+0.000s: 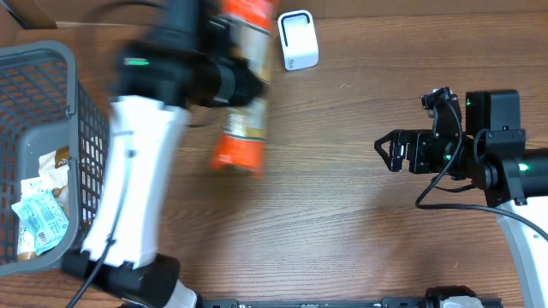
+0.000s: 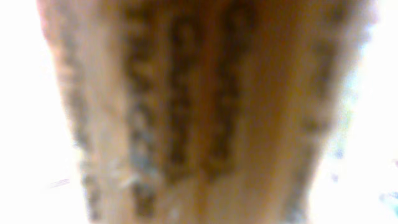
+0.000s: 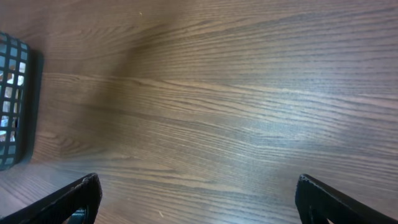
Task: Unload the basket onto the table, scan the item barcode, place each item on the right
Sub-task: 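Lift the spaghetti pack out and place it on the table centre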
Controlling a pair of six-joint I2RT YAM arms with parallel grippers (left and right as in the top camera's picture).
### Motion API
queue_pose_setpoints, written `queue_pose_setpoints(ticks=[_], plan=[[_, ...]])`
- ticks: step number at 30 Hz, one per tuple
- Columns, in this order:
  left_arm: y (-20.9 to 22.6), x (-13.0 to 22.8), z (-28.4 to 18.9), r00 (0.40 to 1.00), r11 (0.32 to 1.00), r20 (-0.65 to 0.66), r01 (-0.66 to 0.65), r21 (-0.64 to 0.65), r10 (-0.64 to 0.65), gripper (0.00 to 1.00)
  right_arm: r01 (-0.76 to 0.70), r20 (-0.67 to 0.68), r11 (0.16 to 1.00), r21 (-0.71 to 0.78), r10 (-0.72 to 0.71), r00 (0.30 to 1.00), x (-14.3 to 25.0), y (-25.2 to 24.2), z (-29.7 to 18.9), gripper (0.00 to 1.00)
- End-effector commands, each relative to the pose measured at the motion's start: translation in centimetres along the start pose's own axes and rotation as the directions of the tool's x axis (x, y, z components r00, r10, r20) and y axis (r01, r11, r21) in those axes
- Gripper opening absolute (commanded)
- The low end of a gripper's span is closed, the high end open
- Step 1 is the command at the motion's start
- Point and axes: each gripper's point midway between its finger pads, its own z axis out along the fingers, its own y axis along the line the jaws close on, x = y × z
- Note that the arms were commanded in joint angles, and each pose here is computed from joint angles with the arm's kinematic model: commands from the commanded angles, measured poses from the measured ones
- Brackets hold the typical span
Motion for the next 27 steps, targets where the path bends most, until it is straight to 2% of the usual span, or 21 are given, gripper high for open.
queue_pose_setpoints(ticks=[1, 6, 10, 13, 17, 24, 25, 26, 27], plan=[[-0.7, 2.4, 4.6, 0.985, 0.985, -0.036, 0.169, -0.024, -0.17, 0.04, -0.005, 0.023, 1.0, -0.005, 0.005, 1.0, -0.6, 0.4, -0.5, 1.0], [-1.5, 6.9, 12.8, 0.959, 0.966, -0.147, 0.252, 0.055, -0.242, 0.04, -0.006, 0.025, 1.0, 0.006, 0.006, 1.0, -0.7, 0.2, -0.5, 1.0], [-0.8, 9.1, 16.7, 0.942, 0.955, -0.187, 0.292, 0.055, -0.277, 0.04, -0.007, 0.023, 1.0, 0.008, 0.007, 1.0, -0.6, 0.1, -0.5, 1.0], [-0.6, 10.1, 19.1, 0.929, 0.946, -0.213, 0.319, 0.052, -0.302, 0.04, -0.007, 0.023, 1.0, 0.008, 0.007, 1.0, -0.6, 0.1, -0.5, 1.0], [-2.0, 10.8, 21.8, 0.93, 0.947, -0.249, 0.302, 0.105, -0.269, 0.04, -0.008, 0.02, 1.0, 0.008, 0.008, 1.0, -0.5, 0.1, -0.5, 1.0], [-6.8, 12.4, 24.1, 0.942, 0.941, -0.276, 0.256, 0.221, -0.192, 0.04, -0.009, 0.019, 1.0, 0.008, 0.009, 1.0, -0.5, 0.1, -0.5, 1.0], [-7.9, 12.7, 24.1, 0.945, 0.939, -0.274, 0.246, 0.239, -0.178, 0.17, -0.009, 0.018, 1.0, 0.008, 0.009, 1.0, -0.5, 0.1, -0.5, 1.0], [-8.4, 12.7, 24.1, 0.949, 0.939, -0.268, 0.234, 0.254, -0.164, 0.38, -0.01, 0.017, 1.0, 0.008, 0.01, 1.0, -0.5, 0.1, -0.5, 1.0], [-8.9, 12.8, 24.1, 0.953, 0.938, -0.263, 0.224, 0.266, -0.153, 0.65, -0.01, 0.016, 1.0, 0.008, 0.01, 1.0, -0.4, 0.1, -0.5, 1.0]])
